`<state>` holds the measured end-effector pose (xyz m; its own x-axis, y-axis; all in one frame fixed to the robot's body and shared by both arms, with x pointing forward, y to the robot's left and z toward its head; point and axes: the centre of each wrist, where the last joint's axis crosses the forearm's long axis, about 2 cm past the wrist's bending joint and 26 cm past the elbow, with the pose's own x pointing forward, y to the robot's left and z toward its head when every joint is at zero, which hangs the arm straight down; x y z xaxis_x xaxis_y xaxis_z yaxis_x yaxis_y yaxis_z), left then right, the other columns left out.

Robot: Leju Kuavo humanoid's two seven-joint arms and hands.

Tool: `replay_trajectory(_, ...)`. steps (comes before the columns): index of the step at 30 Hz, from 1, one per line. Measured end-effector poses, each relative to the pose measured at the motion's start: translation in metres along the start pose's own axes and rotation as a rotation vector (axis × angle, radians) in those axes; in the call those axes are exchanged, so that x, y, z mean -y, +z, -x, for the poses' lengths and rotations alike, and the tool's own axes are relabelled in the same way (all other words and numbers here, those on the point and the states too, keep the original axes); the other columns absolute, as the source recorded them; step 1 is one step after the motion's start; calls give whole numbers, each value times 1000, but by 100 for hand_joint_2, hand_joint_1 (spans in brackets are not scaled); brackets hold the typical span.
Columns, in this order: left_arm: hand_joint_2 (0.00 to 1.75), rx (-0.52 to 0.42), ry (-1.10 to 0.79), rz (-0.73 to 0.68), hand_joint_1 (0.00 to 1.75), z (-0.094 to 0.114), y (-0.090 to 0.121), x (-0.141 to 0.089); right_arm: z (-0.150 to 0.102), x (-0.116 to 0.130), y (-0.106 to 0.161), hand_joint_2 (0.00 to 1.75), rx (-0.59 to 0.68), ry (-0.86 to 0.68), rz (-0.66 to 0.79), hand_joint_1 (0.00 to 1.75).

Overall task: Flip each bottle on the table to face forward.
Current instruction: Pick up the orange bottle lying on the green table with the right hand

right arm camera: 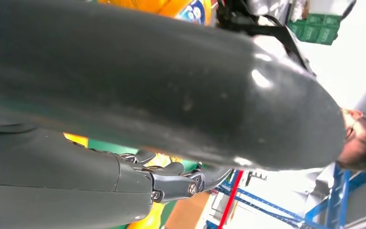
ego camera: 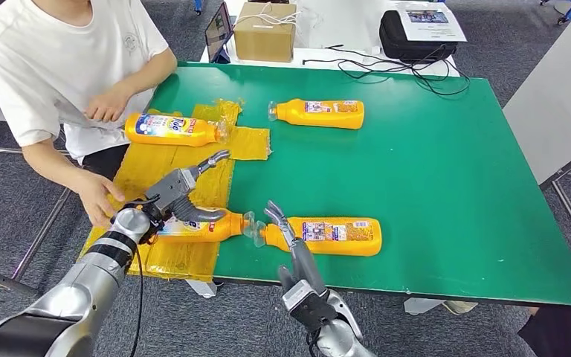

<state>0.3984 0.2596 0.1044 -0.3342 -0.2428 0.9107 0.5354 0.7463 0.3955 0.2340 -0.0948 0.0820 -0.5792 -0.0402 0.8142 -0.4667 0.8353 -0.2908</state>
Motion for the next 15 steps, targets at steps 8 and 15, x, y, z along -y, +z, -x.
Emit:
replay_trajectory(8,175,192,161,-219,0,-40,-20,21,-3,2,2,0,32,157,20,0)
replay_trajectory(15,175,411,531,-456,0,-73,-10,40,-3,30,8,44,59,539,174,0)
